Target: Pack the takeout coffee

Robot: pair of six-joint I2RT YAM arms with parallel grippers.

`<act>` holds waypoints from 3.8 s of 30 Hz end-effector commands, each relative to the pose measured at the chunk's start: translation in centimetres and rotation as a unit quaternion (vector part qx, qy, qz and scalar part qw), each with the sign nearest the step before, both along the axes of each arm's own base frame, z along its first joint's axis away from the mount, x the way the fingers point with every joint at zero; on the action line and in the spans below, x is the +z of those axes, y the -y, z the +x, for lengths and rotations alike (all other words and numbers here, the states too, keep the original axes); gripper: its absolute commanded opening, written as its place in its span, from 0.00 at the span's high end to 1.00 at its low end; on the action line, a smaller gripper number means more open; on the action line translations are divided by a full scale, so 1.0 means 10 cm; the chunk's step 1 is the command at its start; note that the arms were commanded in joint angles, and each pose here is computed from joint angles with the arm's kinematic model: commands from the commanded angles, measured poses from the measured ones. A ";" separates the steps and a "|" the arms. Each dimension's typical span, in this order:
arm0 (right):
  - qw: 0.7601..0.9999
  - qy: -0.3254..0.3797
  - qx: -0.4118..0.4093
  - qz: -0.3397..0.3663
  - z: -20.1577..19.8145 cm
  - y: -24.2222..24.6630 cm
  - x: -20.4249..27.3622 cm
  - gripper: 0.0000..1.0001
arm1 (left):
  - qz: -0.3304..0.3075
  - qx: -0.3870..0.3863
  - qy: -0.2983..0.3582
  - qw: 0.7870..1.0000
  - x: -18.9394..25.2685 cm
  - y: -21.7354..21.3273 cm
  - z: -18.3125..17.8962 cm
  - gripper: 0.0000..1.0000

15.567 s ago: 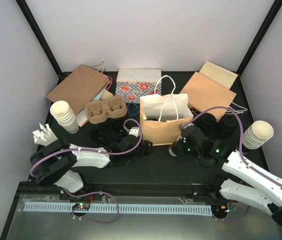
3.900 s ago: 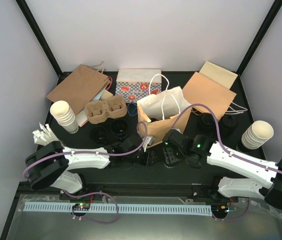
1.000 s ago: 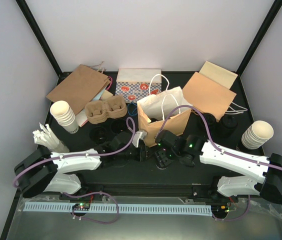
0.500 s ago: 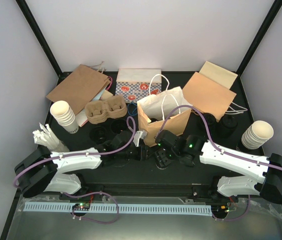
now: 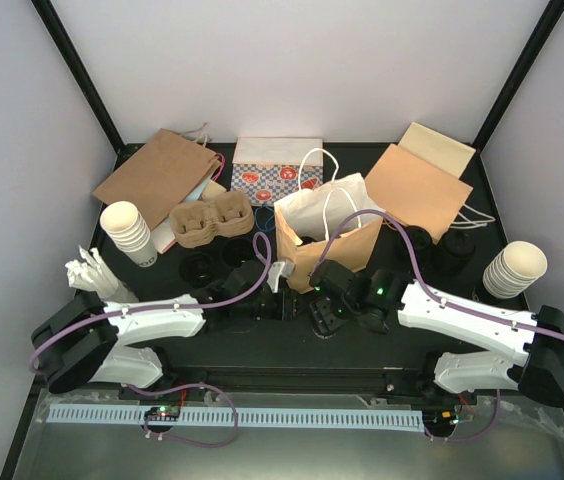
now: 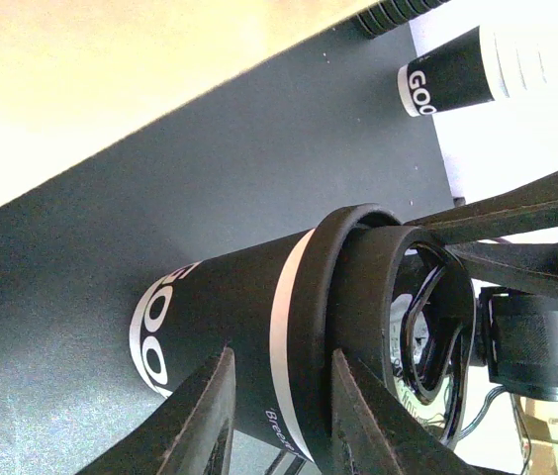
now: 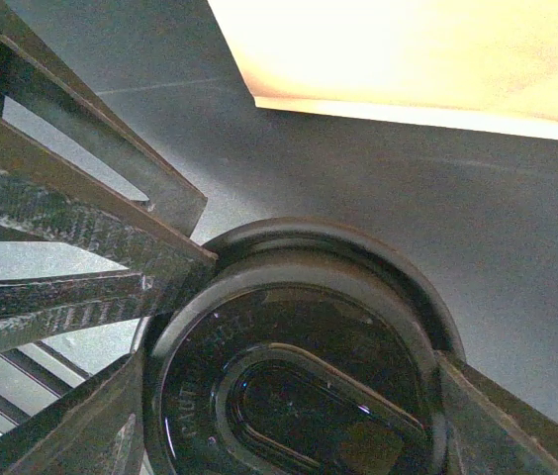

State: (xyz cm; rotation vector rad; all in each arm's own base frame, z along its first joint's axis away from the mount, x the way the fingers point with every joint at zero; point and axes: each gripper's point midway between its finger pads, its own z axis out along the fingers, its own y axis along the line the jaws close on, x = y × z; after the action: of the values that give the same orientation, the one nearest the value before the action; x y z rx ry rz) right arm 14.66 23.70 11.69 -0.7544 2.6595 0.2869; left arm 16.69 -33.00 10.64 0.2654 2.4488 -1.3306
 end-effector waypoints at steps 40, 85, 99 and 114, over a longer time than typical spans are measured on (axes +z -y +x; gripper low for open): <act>0.985 -0.035 0.147 -0.083 -0.67 -0.20 -0.27 0.34 | -0.015 -0.023 0.011 1.000 0.18 -0.45 -0.37 0.67; 0.995 0.012 0.016 -0.095 -0.27 -0.04 -0.19 0.31 | 0.057 0.041 0.022 0.997 0.17 -0.72 -0.31 0.57; 0.997 0.025 0.017 -0.067 -0.14 -0.18 -0.07 0.27 | 0.007 0.049 0.058 0.997 0.41 -0.67 -0.25 0.45; 0.997 0.045 0.034 -0.048 -0.13 -0.17 0.14 0.03 | 0.011 0.004 0.044 0.999 0.39 -0.36 -0.21 0.44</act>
State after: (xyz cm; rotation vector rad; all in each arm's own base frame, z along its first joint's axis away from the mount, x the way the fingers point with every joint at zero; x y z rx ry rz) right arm 12.98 26.71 12.27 -0.8721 2.5995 0.1931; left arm 14.07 -27.87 11.21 0.2624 2.4927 -1.1818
